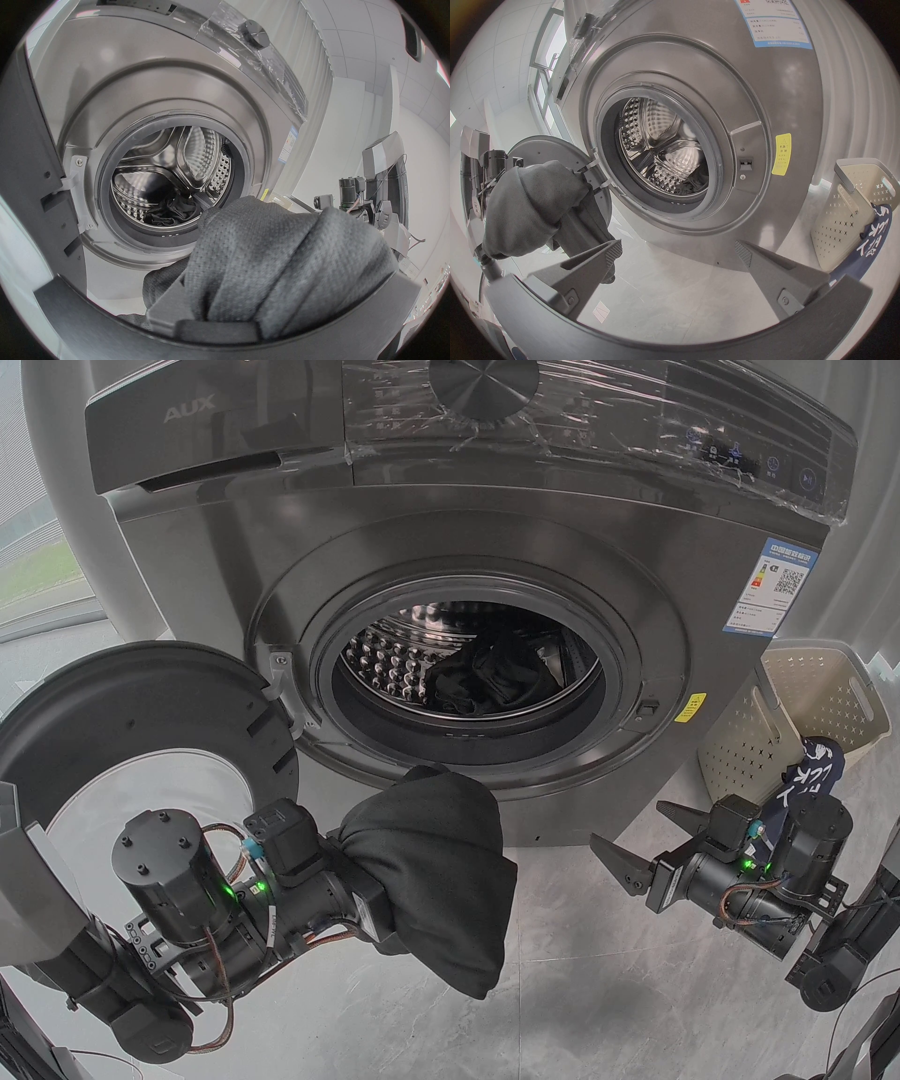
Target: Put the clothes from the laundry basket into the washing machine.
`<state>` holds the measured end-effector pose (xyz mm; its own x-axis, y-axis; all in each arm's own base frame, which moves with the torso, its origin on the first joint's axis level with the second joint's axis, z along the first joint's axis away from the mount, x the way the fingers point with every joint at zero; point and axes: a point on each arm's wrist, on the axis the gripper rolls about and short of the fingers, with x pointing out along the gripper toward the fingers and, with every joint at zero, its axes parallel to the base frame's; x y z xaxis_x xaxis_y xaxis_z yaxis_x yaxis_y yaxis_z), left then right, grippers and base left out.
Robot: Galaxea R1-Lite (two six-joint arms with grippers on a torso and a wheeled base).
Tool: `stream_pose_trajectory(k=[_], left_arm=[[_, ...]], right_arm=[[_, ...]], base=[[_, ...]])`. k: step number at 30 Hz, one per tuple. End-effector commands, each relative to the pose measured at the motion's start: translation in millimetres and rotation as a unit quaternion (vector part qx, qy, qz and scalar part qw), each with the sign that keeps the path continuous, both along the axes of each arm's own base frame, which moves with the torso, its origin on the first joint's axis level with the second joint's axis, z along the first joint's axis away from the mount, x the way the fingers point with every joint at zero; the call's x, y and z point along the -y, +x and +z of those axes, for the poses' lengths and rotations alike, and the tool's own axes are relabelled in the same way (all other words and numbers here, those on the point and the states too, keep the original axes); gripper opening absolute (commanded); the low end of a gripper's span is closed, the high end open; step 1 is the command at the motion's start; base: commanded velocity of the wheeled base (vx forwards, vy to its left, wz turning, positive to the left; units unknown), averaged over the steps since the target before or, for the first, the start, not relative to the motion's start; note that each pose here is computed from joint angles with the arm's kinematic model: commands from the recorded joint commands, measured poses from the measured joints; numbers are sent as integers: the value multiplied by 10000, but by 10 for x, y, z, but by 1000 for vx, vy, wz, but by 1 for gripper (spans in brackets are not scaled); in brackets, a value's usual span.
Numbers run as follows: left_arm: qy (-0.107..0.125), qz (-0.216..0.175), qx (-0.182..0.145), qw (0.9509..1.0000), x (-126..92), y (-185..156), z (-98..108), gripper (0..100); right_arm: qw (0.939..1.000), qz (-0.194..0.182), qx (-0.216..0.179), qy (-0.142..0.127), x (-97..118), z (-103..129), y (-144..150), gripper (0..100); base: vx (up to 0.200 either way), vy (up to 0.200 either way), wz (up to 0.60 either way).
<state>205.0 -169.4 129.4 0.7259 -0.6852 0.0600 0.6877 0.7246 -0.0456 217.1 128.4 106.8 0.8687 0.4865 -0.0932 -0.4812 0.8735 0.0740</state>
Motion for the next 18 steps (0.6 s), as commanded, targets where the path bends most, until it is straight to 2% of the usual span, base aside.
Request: stream_pose_trajectory(k=[1, 5, 12, 17, 18], left_arm=[[28, 0, -39, 10000, 7, 10, -27, 0], [49, -6, -41, 10000, 9, 6, -31, 0], [159, -3, -42, 9999, 15, 14, -70, 0], [144, -33, -35, 9999, 27, 7, -66, 0], [149, -57, -40, 9999, 34, -3, -68, 0]], right_arm=[[10000, 1, -20, -13, -1, -9, -1, 100], [10000, 9, -14, -9, -6, -7, 0, 100], [10000, 47, -33, -21, -19, -14, -15, 100], [9999, 70, -73, -44, -19, -29, -32, 100], [9999, 108, -79, -48, -34, -32, -44, 100]], base=[[0, 0, 0], [0, 0, 0], [200, 0, 0], [200, 0, 0], [0, 0, 0]])
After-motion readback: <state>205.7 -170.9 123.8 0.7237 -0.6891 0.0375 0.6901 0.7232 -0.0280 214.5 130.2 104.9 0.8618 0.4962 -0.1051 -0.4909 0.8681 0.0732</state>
